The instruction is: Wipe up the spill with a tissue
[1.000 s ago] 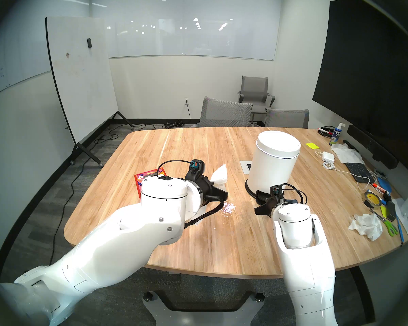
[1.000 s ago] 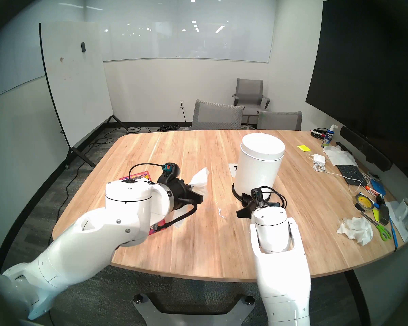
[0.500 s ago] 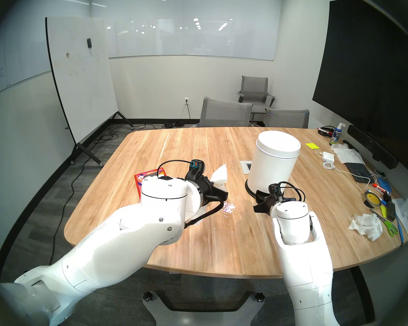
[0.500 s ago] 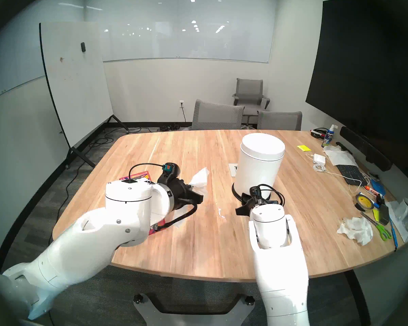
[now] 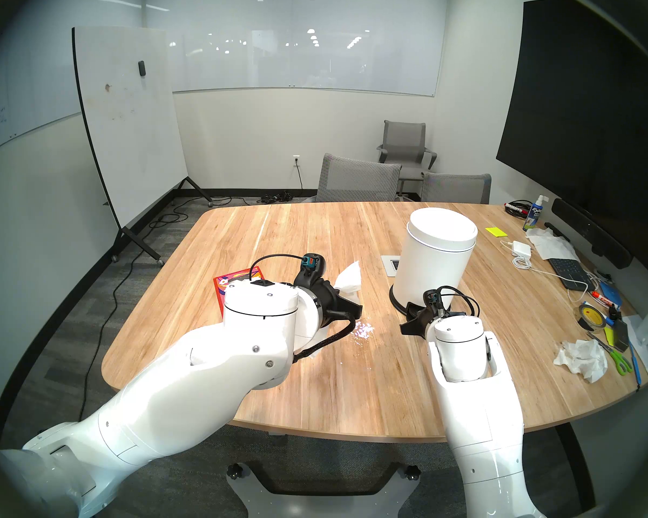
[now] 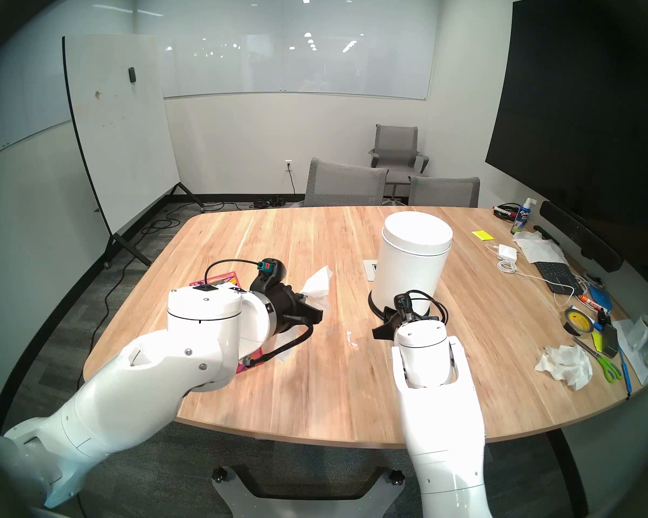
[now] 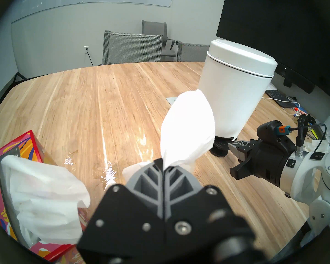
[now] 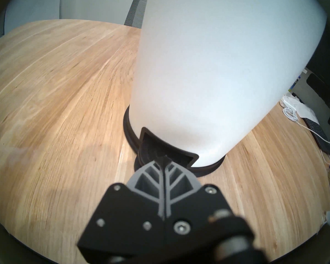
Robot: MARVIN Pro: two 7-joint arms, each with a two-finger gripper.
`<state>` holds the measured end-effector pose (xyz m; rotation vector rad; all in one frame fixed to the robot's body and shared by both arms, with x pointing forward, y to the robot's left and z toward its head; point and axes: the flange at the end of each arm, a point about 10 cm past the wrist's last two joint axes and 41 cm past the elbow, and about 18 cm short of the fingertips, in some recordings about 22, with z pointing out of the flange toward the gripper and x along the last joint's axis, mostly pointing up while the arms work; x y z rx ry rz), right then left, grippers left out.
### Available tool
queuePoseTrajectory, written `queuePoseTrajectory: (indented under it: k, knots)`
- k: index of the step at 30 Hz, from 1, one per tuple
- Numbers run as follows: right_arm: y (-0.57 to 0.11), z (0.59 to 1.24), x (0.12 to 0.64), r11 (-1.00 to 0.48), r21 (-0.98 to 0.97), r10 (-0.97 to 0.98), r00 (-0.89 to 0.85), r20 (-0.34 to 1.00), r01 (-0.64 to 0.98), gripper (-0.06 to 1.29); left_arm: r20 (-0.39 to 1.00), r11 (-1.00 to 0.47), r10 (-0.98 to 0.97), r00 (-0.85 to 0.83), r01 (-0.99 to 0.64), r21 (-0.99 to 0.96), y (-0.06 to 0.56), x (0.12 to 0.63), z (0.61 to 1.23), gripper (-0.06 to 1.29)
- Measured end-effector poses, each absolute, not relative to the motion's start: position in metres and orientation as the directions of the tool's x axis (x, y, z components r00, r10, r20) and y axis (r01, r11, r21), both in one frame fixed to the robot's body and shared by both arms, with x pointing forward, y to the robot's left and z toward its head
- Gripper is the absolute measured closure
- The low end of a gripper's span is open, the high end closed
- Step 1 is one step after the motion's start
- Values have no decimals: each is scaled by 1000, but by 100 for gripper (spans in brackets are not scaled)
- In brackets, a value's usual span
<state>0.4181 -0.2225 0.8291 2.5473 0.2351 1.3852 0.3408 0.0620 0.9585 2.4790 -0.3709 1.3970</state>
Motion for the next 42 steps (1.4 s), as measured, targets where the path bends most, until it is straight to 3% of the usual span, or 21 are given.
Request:
queuePoseTrajectory:
  k: [42]
  knots:
    - [-238,802,446,-955,296,247,582,775,12,125,860,-930,-88,502,-350,108,62,341,958,125]
